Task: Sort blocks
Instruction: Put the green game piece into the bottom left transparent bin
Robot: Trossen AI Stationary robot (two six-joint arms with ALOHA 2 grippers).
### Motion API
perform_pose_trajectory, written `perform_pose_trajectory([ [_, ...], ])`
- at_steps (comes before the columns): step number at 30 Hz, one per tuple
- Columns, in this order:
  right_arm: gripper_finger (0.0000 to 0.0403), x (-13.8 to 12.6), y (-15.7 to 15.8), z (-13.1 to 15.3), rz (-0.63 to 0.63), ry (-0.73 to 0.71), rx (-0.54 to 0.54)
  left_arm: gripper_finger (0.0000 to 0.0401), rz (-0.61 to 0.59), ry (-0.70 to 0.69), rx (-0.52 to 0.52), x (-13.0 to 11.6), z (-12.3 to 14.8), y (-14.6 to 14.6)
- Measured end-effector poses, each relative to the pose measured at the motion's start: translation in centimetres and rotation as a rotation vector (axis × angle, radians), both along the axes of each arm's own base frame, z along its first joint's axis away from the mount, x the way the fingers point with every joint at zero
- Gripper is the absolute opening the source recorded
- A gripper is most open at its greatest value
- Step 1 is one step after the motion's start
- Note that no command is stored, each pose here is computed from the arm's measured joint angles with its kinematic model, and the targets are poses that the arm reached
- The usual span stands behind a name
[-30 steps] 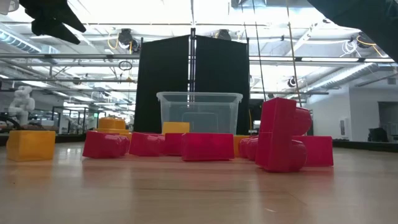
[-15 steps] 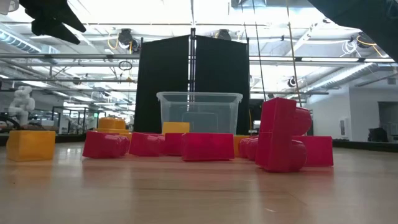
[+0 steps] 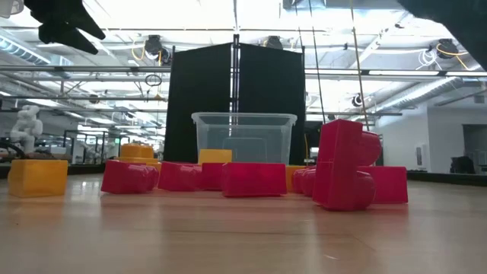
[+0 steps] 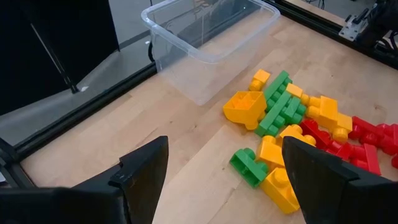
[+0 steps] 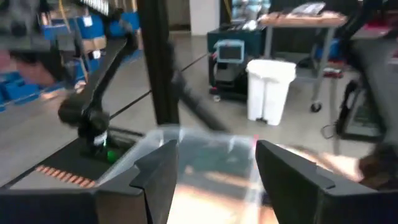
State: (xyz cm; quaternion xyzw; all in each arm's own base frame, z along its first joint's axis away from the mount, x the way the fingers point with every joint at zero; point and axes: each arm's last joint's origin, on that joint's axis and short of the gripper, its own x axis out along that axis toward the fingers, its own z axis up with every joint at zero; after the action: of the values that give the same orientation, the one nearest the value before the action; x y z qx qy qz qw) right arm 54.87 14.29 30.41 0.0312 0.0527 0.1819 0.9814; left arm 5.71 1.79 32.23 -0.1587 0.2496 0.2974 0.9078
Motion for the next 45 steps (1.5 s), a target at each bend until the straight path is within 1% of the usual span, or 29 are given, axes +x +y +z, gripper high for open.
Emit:
perform_pose_trajectory([
  [3,0.021,-1.6,-1.6,3.2,-0.021,0.042,-0.012,0.0287,-0.001,0.001,0.0,0.0,0.0,0.0],
  [6,0.021,-3.6,-3.4,6.2,-0.041,0.099,-0.052,0.0287,-0.001,0.001,0.001,0.0,0.0,0.0],
  [9,0.021,-6.2,-5.0,9.4,-0.096,0.131,-0.118,0.0287,-0.001,0.001,0.001,0.0,0.0,0.0],
  [12,0.021,-8.6,-6.4,11.7,-0.161,0.16,-0.204,0.0287,0.0,0.001,0.001,0.0,0.0,0.0],
  [17,0.021,-11.7,-8.6,13.5,-0.257,0.256,-0.313,0.0287,-0.001,0.001,0.001,0.0,0.0,0.0],
  [20,0.021,-13.6,-10.2,14.2,-0.345,0.345,-0.378,0.0287,0.0,0.001,0.001,0.0,0.0,0.0],
  [22,0.021,-14.6,-11.2,13.9,-0.375,0.439,-0.408,0.0287,0.0,0.001,0.001,0.0,0.0,0.0],
  [25,0.021,-15.5,-13.0,13.1,-0.401,0.582,-0.417,0.0287,0.0,0.001,0.001,0.0,0.0,0.0],
  [28,0.021,-16.2,-14.8,12.3,-0.433,0.7,-0.402,0.0287,0.0,0.001,0.001,0.0,0.0,0.0],
  [31,0.021,-16.2,-16.5,11.2,-0.442,0.775,-0.371,0.0287,0.003,0.001,0.003,0.0,0.0,0.0],
  [34,0.021,-15.7,-17.8,9.2,-0.421,0.848,-0.338,0.0287,0.003,0.001,0.002,0.0,0.0,0.0],
  [37,0.021,-15.4,-18.6,7.3,-0.395,0.908,-0.313,0.0287,0.006,-0.001,-0.001,0.0,0.0,0.0],
  [40,0.021,-15.4,-18.9,5.2,-0.354,0.938,-0.277,0.0287,0.007,-0.002,-0.002,0.0,0.0,0.0],
  [43,0.021,-15.9,-19.1,3.2,-0.339,0.916,-0.251,0.0287,0.007,-0.001,-0.002,0.0,0.0,0.0],
  [45,0.021,-16.8,-19.4,2.1,-0.362,0.89,-0.228,0.0287,0.006,0.001,-0.001,0.0,0.0,0.0],
])
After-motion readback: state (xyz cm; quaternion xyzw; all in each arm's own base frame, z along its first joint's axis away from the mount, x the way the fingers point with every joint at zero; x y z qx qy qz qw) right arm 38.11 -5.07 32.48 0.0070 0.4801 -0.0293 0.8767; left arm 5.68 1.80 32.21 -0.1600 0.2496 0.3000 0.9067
